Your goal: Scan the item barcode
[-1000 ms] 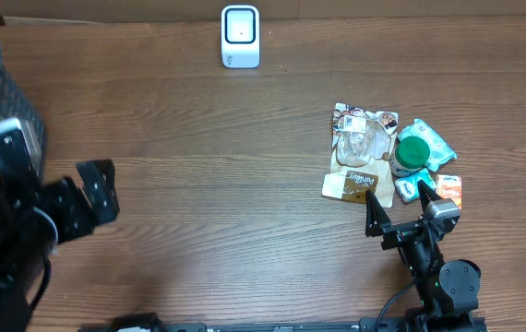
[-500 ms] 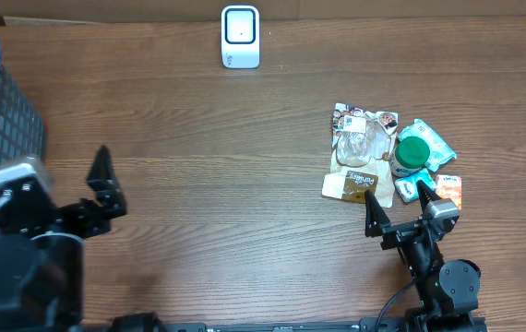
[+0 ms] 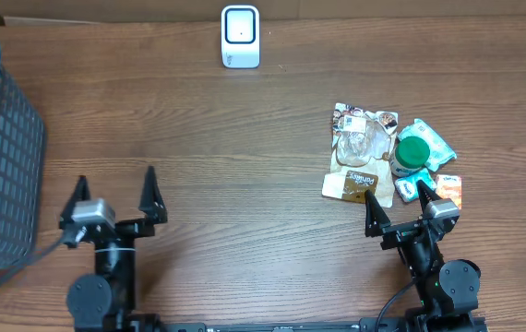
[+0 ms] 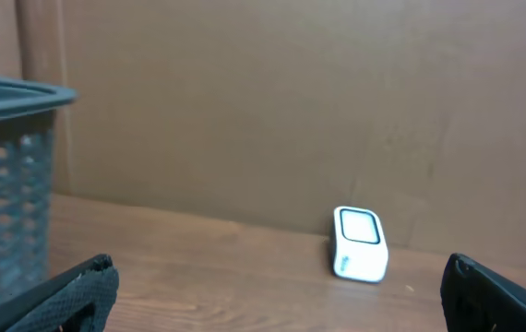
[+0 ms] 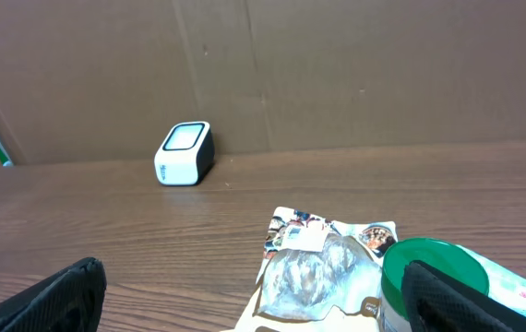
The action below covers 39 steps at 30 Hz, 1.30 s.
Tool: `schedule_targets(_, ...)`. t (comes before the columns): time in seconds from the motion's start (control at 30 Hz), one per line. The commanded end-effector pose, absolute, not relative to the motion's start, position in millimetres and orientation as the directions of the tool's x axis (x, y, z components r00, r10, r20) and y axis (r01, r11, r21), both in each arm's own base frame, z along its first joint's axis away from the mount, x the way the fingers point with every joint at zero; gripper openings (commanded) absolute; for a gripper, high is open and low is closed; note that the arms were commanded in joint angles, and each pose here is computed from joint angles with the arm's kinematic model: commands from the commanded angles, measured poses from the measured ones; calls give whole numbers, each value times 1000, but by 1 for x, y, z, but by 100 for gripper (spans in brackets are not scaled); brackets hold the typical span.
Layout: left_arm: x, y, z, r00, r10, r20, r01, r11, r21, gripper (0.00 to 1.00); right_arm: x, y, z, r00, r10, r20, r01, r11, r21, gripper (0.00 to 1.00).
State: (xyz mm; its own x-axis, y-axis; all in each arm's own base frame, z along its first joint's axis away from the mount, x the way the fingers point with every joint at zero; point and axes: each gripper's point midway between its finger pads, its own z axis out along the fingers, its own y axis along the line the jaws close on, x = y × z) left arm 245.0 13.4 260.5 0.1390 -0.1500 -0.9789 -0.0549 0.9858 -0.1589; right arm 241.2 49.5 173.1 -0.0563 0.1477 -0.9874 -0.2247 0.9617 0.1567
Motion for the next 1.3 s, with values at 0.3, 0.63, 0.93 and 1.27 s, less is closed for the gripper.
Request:
schedule_targets(0.3, 245, 8, 197, 95, -63, -994, -52, 996, -68, 100, 241, 51, 171, -52, 144, -988, -232, 961, 152, 100)
schedule_targets(0.63, 246, -3, 156, -77, -47, -996, 7, 999, -47, 100, 241, 51, 171, -52, 144, -988, -232, 961, 152, 100)
schedule_targets(0.93, 246, -3, 156, -77, -47, -996, 7, 999, -47, 100, 241, 51, 171, -52, 144, -988, -232, 961, 152, 100)
schedule_targets(1.27, 246, -3, 156, -77, -47, -996, 7, 999, -47, 100, 241, 51, 171, -52, 144, -988, -232, 961, 152, 100)
